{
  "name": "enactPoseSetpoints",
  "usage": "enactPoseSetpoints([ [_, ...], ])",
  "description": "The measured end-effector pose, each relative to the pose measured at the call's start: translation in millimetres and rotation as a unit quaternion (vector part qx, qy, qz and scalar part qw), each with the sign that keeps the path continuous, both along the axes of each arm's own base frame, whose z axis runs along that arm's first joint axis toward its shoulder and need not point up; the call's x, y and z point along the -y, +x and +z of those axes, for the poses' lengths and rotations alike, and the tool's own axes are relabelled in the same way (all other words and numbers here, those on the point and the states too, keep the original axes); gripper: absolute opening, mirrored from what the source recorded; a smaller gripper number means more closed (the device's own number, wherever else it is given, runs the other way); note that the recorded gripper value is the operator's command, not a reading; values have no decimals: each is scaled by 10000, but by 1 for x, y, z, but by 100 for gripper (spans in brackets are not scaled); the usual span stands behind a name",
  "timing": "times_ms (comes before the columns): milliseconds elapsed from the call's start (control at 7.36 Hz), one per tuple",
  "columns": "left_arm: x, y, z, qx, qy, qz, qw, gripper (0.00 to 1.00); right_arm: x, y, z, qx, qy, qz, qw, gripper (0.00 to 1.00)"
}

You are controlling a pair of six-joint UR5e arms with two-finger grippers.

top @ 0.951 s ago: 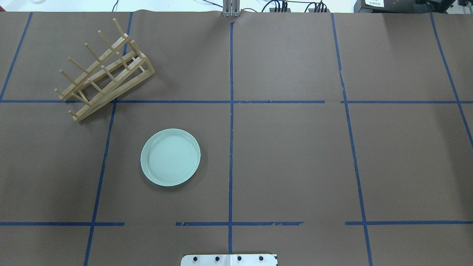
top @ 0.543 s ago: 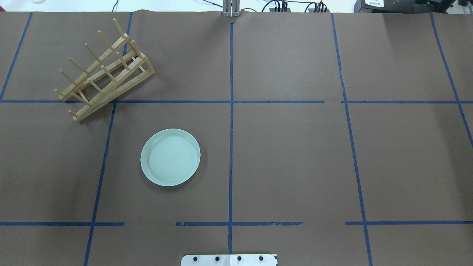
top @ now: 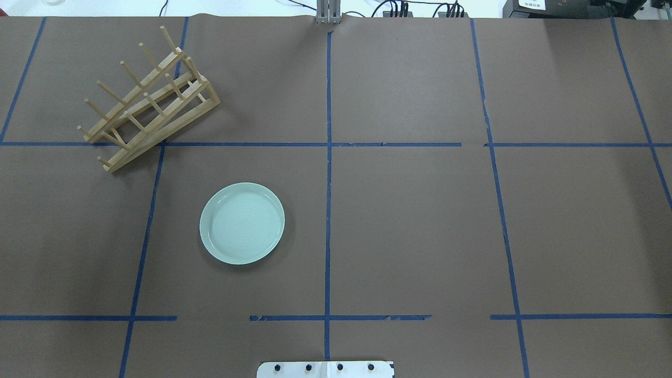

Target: Place plate on table

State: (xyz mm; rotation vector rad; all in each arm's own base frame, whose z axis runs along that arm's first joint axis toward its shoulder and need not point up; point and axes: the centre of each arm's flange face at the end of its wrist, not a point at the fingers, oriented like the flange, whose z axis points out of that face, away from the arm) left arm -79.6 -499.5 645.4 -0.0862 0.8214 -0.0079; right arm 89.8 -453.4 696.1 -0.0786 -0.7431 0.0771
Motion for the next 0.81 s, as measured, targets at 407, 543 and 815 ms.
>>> enactPoseSetpoints([
  [407, 1, 1, 4, 4, -19, 18, 10000, 100, 0, 0, 0, 0, 1, 0, 10000, 100],
  [543, 3, 0, 3, 5, -5, 19, 10000, 100, 0, 0, 0, 0, 2, 0, 10000, 100],
  [815, 9, 0, -8, 6, 87, 16, 10000, 100, 0, 0, 0, 0, 0, 0, 10000, 100],
])
